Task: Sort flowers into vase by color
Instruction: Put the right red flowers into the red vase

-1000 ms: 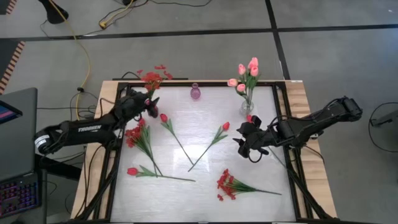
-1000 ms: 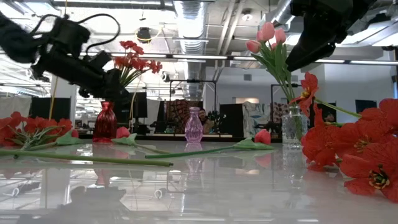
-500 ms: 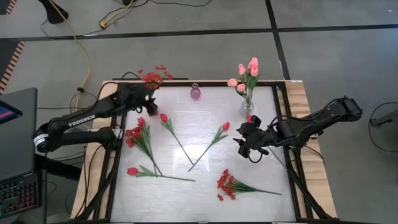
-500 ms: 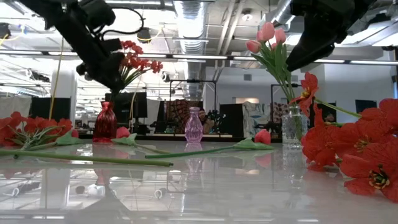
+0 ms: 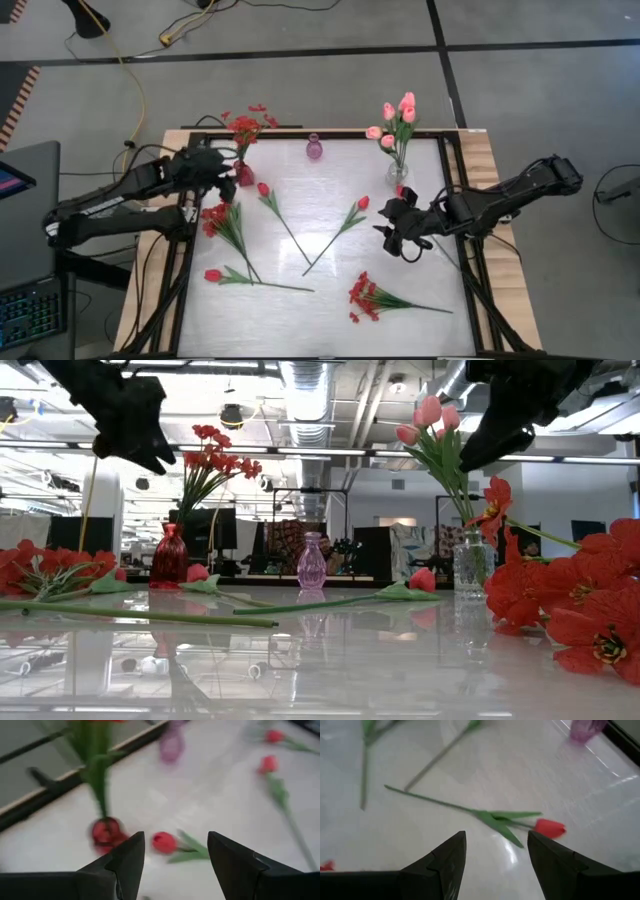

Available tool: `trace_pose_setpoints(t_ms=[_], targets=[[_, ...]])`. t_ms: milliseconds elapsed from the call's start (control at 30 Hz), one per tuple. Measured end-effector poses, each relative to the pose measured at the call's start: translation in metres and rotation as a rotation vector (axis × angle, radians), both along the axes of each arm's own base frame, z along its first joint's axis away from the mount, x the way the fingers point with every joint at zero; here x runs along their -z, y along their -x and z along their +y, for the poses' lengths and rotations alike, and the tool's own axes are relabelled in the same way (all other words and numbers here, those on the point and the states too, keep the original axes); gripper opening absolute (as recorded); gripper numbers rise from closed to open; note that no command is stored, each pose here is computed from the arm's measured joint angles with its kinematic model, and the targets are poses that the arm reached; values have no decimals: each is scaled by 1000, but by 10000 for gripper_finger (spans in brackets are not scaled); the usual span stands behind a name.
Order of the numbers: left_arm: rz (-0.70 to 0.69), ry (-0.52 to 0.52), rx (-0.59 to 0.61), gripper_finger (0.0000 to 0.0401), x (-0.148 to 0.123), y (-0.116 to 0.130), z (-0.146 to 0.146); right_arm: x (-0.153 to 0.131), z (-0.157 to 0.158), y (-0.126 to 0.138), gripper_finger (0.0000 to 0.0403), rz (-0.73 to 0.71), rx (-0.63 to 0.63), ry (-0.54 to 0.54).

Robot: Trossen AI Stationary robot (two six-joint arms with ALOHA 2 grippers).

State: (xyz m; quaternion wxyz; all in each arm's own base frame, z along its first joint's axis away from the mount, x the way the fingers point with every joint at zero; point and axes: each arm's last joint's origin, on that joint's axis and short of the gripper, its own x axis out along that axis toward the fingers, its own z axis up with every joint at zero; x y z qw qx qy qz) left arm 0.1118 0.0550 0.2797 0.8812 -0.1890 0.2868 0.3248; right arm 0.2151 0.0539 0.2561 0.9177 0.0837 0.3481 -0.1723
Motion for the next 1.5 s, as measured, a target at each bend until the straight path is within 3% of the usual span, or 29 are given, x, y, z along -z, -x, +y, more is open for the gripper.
trace_pose_setpoints(t_ms=[167, 533, 800, 1000, 1133, 1367, 1500], targets=[[-29, 44, 133, 204, 9, -5, -15, -5, 2, -5, 239, -74, -2, -26], [33, 102, 394, 203, 32, -32, -56, -3, 21, -17, 239, -122, -131, -196], [82, 48, 441, 203, 38, -37, -81, 10, 40, -29, 239, -59, -141, -220], [93, 56, 444, 203, 43, -40, -94, 16, 53, -38, 239, -21, -167, -214], [85, 68, 469, 203, 45, -45, -104, 17, 67, -41, 239, 14, -200, -269], [71, 43, 504, 203, 52, -57, -120, 23, 106, -34, 239, 178, -290, -410], [77, 15, 536, 203, 57, -66, -126, 30, 130, -23, 239, 302, -356, -402]])
